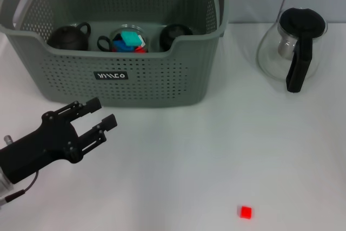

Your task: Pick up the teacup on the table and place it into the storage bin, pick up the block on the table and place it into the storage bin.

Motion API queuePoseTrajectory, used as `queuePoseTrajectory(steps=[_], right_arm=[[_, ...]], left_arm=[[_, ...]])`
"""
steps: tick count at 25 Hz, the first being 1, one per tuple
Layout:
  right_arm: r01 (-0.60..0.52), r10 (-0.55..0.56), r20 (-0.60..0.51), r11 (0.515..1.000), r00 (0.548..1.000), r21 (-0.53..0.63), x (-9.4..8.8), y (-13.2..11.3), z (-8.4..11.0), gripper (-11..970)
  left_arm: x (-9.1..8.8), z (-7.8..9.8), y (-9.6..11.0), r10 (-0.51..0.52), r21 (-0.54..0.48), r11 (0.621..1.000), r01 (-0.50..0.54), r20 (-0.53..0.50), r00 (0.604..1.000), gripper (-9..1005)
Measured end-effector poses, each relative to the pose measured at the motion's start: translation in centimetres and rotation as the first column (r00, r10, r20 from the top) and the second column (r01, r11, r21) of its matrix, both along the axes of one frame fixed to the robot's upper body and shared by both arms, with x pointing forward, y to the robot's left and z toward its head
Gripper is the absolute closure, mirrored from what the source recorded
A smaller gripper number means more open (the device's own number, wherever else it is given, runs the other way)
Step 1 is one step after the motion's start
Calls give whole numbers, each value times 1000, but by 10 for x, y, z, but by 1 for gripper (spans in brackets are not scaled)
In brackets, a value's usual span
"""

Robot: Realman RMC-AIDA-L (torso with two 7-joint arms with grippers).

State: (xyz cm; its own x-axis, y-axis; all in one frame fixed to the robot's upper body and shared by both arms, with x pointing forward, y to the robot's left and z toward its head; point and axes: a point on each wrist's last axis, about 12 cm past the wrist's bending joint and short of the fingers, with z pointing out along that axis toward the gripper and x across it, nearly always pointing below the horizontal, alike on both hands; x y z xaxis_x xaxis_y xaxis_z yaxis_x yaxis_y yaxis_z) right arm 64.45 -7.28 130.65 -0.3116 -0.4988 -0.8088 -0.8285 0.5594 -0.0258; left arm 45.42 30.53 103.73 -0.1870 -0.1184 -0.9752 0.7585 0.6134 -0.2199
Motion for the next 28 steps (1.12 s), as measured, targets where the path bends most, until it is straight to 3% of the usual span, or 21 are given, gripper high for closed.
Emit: queuePoseTrajectory(steps=[6, 12, 20, 28], right_arm=[[55, -54, 17, 995, 998, -78, 30, 33, -13, 671], [80, -77, 26, 990, 997, -117, 45, 50, -39, 658], [68, -63, 33, 984, 997, -167, 45, 63, -67, 641], [56, -53, 26, 984, 998, -171, 43, 66, -69, 623]], left_arm=[[1, 0, -1, -4, -4, 1000, 4, 1, 1000, 456], [-1, -1, -2, 1, -5, 1000, -1, -7, 1000, 456], [1, -1, -3, 0, -3, 1000, 0, -5, 1000, 456], [2, -2, -2, 8, 4, 1000, -8, -10, 1000, 457]])
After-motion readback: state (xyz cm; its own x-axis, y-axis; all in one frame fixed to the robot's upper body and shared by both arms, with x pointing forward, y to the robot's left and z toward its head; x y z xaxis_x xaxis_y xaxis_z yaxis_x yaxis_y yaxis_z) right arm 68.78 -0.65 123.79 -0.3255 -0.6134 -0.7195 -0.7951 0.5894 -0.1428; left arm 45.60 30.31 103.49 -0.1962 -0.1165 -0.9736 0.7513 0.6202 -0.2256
